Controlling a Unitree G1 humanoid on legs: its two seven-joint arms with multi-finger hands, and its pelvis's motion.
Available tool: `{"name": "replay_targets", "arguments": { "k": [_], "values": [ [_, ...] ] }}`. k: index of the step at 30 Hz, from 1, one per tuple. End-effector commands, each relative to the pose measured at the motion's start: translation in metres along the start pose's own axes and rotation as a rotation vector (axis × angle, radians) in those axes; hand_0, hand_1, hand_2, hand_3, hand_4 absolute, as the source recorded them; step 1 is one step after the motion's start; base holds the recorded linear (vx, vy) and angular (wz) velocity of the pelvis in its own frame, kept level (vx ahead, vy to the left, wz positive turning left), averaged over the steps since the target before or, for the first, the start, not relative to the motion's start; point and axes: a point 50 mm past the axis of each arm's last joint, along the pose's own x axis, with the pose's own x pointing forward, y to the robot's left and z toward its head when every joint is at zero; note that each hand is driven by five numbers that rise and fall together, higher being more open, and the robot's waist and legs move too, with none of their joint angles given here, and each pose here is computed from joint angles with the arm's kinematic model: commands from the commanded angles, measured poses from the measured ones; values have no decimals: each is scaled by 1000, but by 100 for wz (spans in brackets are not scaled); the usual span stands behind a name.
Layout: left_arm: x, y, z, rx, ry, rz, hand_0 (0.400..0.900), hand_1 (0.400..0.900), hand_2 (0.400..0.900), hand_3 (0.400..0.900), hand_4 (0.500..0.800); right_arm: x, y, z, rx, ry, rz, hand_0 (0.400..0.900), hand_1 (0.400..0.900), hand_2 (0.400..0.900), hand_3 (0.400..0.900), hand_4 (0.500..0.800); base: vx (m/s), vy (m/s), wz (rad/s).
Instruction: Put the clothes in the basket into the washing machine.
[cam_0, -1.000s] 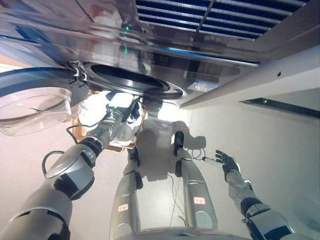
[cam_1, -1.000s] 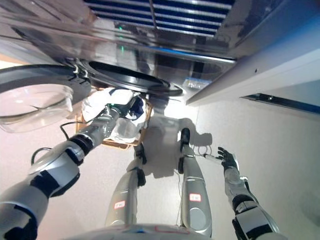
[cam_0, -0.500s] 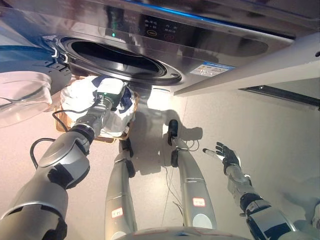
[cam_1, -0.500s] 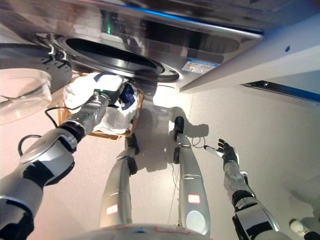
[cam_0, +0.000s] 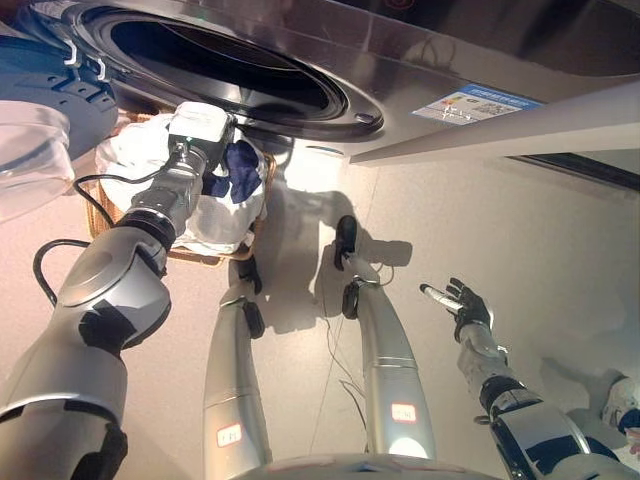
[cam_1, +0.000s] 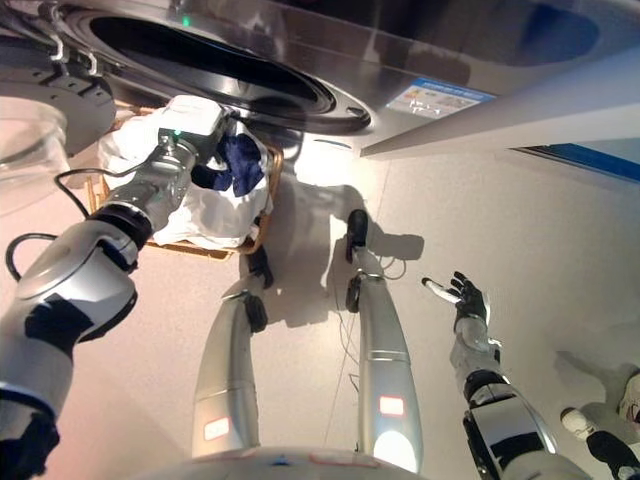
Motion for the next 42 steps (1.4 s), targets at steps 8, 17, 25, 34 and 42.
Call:
{"name": "replay_targets", "arguments": {
  "k": [8, 17, 25, 34, 42],
  "values": [
    [-1, 7, -34, 17, 103, -138, 900, 900, 900, 900, 800, -8, -64, -26, 6, 99, -184, 900, 900, 900, 900, 800, 10, 23, -11],
    [2, 7, -22, 71, 55, -146, 900, 900, 900, 900, 800, 7, -49, 13, 14, 18, -172, 900, 900, 900, 900, 800, -1, 13, 1],
    [4, 12, -18, 5, 63, -80, 400, 400, 400, 400, 500, 13, -42, 35, 49, -30, -185, 900, 900, 900, 900, 800, 0, 0, 0],
    [5, 13, -3, -78, 41, 8, 400, 400, 400, 400, 500, 8, -28, 18, 24, -20, -149, 900, 900, 900, 900, 800, 0, 0, 0],
    [0, 10, -9, -456, 160, 155, 400, 400, 400, 400, 500, 4, -15, 12, 24, -46, -125, 900, 900, 900, 900, 800, 3, -7, 0]
  ]
}}
